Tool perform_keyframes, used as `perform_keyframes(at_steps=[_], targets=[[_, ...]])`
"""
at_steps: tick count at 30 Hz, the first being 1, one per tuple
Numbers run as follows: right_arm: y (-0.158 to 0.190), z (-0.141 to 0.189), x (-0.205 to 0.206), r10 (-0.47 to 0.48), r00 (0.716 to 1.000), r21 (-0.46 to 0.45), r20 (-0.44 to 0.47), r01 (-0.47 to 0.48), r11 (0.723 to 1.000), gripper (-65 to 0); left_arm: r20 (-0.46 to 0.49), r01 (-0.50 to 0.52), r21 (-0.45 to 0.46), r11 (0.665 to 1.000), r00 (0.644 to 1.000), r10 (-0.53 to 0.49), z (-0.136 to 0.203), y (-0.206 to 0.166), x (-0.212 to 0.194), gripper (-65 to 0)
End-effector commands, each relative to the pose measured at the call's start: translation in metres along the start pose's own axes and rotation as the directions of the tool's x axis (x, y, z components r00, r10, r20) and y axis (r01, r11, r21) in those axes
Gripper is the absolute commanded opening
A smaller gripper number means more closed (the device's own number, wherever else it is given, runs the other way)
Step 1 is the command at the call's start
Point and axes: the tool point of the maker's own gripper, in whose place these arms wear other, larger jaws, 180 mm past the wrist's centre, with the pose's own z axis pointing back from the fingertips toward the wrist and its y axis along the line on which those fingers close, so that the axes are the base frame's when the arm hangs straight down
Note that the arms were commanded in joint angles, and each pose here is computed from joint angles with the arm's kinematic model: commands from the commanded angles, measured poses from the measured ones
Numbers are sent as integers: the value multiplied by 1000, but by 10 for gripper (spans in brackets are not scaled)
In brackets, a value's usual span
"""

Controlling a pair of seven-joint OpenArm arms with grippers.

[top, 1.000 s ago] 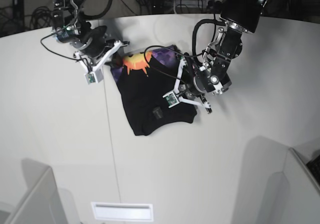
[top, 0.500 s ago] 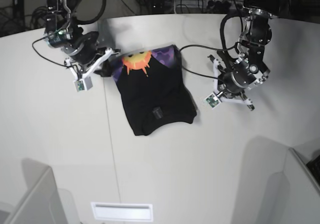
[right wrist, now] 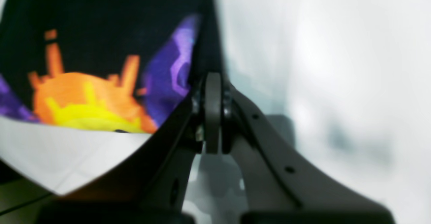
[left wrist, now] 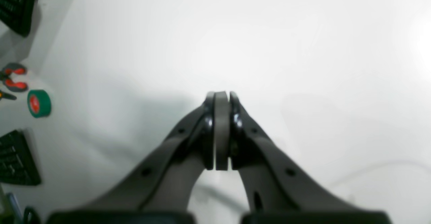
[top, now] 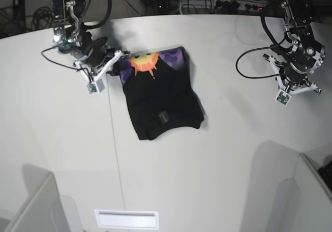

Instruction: Fold the T-shirt properly

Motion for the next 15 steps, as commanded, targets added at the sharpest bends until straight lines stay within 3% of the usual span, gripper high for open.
perform_keyframes(at_steps=[1,15], targets=[[4,2,10,12,999,13,36,-13,1000,-650,46,8,17,1000,999,-9,5,6,7,-650],[25,8,-14,-17,1000,49,7,16,999,-650,52,-33,61,998,998,30,13,23,-7,-650]])
